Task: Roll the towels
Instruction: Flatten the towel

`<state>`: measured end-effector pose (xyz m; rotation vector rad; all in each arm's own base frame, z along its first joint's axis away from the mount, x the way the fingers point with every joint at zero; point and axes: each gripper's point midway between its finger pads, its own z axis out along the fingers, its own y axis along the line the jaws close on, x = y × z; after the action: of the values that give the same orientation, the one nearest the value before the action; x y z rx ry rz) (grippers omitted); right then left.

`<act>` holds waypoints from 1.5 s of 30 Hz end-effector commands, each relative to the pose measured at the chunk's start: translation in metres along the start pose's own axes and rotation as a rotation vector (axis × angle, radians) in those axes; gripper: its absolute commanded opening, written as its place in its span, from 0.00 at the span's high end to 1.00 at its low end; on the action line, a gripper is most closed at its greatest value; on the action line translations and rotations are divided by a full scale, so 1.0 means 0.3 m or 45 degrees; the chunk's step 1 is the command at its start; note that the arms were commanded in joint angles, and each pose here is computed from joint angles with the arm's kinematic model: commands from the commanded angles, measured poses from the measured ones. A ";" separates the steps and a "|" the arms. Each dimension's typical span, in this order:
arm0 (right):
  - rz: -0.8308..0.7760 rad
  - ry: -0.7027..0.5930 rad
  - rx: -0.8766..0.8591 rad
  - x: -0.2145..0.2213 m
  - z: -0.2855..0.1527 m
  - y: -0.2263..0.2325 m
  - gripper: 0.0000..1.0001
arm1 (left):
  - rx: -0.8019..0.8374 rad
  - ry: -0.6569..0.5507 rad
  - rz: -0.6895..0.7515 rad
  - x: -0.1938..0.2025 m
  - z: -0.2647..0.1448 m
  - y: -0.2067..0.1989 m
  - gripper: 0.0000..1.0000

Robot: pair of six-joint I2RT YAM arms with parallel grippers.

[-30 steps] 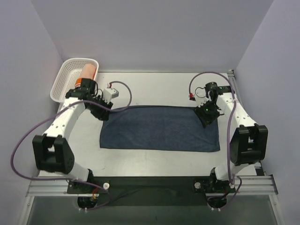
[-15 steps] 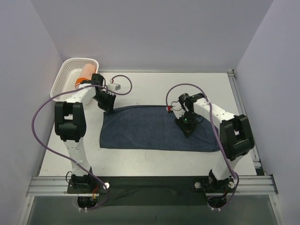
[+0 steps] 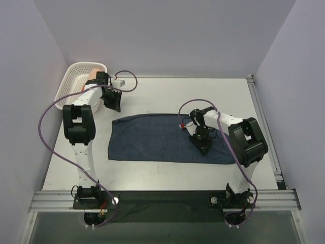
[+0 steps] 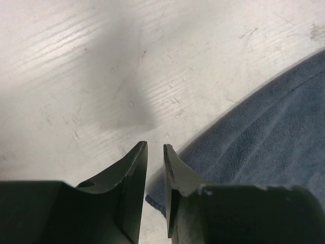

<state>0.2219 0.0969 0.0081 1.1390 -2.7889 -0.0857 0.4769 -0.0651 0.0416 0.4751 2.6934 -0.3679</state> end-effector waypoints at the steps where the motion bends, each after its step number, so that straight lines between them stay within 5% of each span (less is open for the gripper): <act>1: 0.017 -0.010 0.039 0.008 -0.046 -0.002 0.81 | 0.078 -0.172 0.067 -0.080 -0.154 -0.041 0.70; 6: 0.009 -0.092 0.007 -0.020 -0.099 0.037 0.81 | 0.088 -0.088 0.110 0.041 -0.235 -0.116 0.70; 17: -0.127 -0.120 -0.025 -0.087 -0.095 0.150 0.81 | 0.120 0.116 -0.053 0.168 -0.095 -0.122 0.71; 36: -0.209 0.098 -0.055 -0.037 0.040 0.190 0.82 | 0.012 0.006 -0.123 -0.050 0.042 0.022 0.66; 45: -0.221 0.095 -0.053 -0.042 0.029 0.194 0.82 | 0.064 -0.151 -0.086 -0.126 -0.083 0.017 0.54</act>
<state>0.2001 0.1553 0.0062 1.3556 -2.6761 -0.1453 0.4911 -0.0628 0.0304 0.3339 2.7348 -0.4504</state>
